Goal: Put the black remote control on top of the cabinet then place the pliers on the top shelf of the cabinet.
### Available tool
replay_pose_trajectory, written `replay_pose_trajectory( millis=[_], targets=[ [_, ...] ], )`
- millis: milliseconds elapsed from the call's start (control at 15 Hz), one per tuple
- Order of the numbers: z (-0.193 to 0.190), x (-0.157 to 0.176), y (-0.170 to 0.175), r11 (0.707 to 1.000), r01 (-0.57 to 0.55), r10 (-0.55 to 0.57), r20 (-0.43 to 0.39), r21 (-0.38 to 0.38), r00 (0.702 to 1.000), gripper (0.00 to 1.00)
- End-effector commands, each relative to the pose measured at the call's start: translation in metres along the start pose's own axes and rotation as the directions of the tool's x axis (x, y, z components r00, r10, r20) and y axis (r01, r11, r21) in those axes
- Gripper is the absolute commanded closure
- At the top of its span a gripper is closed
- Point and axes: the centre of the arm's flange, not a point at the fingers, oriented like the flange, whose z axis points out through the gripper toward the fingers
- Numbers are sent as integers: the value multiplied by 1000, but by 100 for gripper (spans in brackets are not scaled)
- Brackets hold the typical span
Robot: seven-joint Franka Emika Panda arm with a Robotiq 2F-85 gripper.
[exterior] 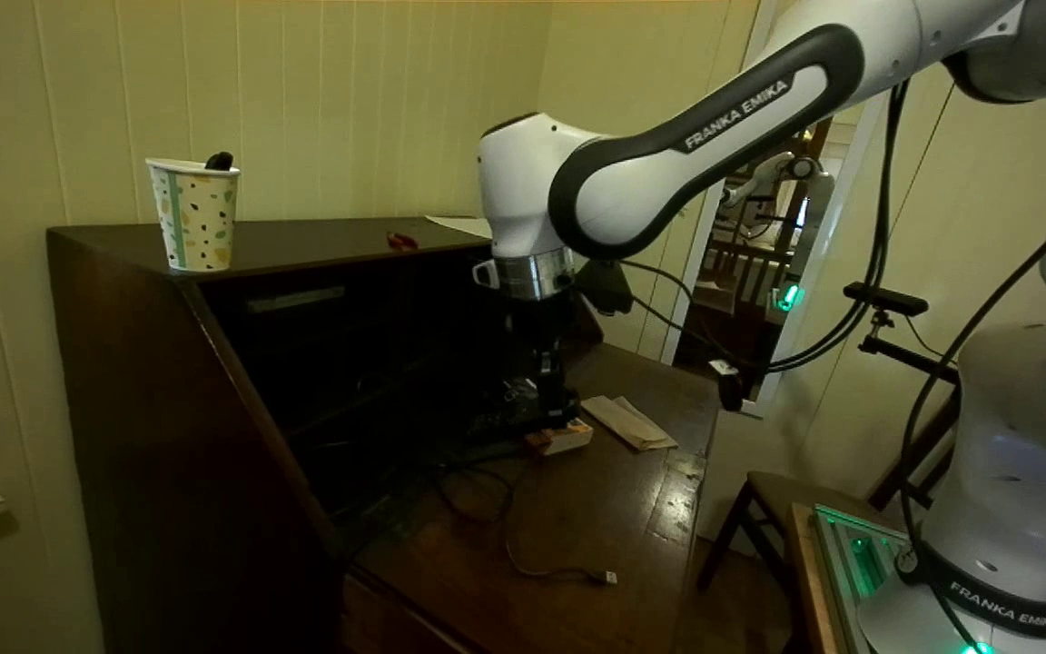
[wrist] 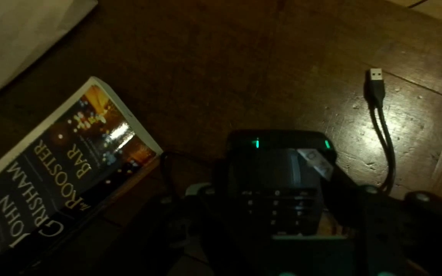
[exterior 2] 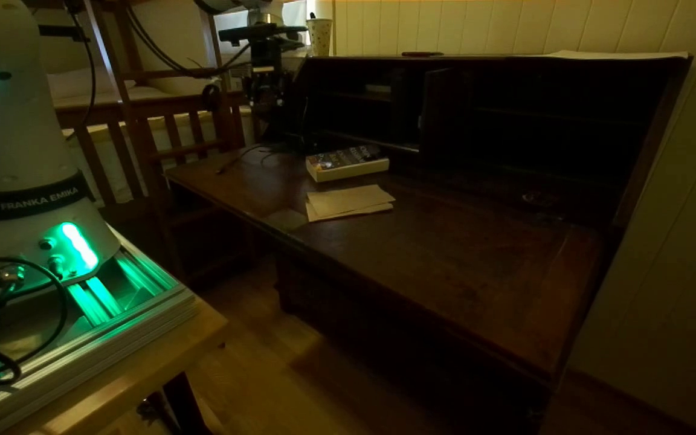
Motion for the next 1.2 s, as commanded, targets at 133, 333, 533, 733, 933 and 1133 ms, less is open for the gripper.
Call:
replay_pose_trajectory(
  millis=[133,333,533,733,933,1133],
  targets=[
    [-43,-59,8,964,-199,175,-141,-180,975,64],
    [-58,-81,38,922,-306,252,-232,-237,940,64],
    [-77,-106,72,871,-398,298,-332,-290,895,64],
    [-109,-119,115,821,-465,300,-443,-332,845,64],
    [-154,-122,162,794,-523,291,-560,-311,775,64],
    [-203,-116,207,818,-532,280,-656,-219,701,64]
  ],
)
